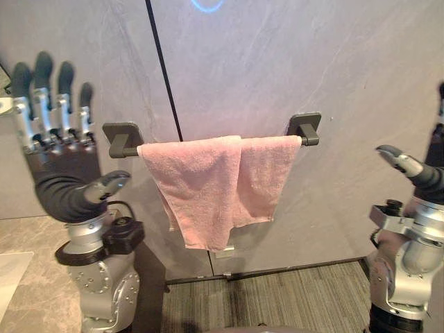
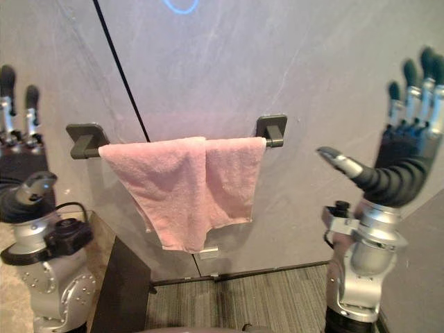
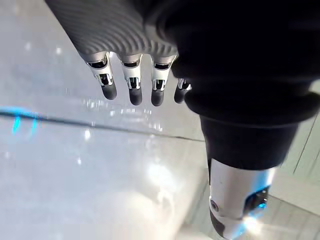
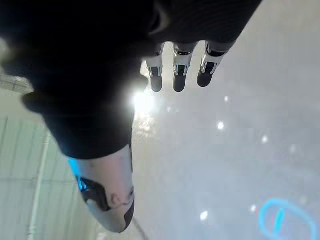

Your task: Organize washtable

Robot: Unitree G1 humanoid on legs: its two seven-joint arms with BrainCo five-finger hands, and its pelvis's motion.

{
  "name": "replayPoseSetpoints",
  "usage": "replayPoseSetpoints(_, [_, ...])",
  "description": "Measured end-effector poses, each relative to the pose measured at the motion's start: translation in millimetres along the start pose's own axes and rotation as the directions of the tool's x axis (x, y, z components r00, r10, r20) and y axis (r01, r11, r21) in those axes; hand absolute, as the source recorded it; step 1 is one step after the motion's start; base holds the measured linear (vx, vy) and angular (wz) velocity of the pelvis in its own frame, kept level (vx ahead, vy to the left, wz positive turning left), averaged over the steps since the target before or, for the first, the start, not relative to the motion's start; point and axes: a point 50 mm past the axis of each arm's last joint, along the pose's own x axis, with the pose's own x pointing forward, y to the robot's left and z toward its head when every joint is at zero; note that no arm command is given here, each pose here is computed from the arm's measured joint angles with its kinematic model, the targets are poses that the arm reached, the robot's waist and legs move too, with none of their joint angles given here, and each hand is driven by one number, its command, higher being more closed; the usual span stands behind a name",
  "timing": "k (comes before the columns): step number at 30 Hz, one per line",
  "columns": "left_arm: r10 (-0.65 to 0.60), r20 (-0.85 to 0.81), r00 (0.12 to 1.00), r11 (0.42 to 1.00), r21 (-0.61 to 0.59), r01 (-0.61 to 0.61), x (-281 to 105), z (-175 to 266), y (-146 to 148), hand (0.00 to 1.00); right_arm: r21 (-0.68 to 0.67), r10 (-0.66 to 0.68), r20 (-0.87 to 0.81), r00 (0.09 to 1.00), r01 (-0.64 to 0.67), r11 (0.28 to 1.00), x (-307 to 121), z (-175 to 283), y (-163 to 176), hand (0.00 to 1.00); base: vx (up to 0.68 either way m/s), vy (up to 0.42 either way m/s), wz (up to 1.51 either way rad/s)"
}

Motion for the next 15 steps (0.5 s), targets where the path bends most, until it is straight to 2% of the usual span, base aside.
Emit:
replayPoseSetpoints(3, [-0.166,-0.053,0.985,0.949,-0.281,0.145,-4,-19,-40,0.0,0.224,0.231,-0.001,0.973,-0.226,0.948,-1,-4,42,0.0,-0.02,0.003,-0.03])
replayPoseSetpoints(4, [-0.205,-0.071,0.976,0.928,-0.331,0.171,-6,-24,-47,0.0,0.271,0.282,-0.001,0.959,-0.271,0.924,-3,-5,49,0.0,0.0,0.0,0.0])
replayPoseSetpoints(10, [-0.402,-0.272,0.874,0.835,-0.502,0.228,-38,-62,-75,0.0,0.41,0.514,-0.046,0.856,-0.453,0.792,-18,-15,71,0.0,0.0,0.0,0.0])
replayPoseSetpoints(15, [-0.455,-0.352,0.818,0.813,-0.539,0.22,-51,-74,-74,0.0,0.476,0.591,-0.165,0.79,-0.461,0.749,-33,-34,71,0.0,-0.04,-0.001,-0.04])
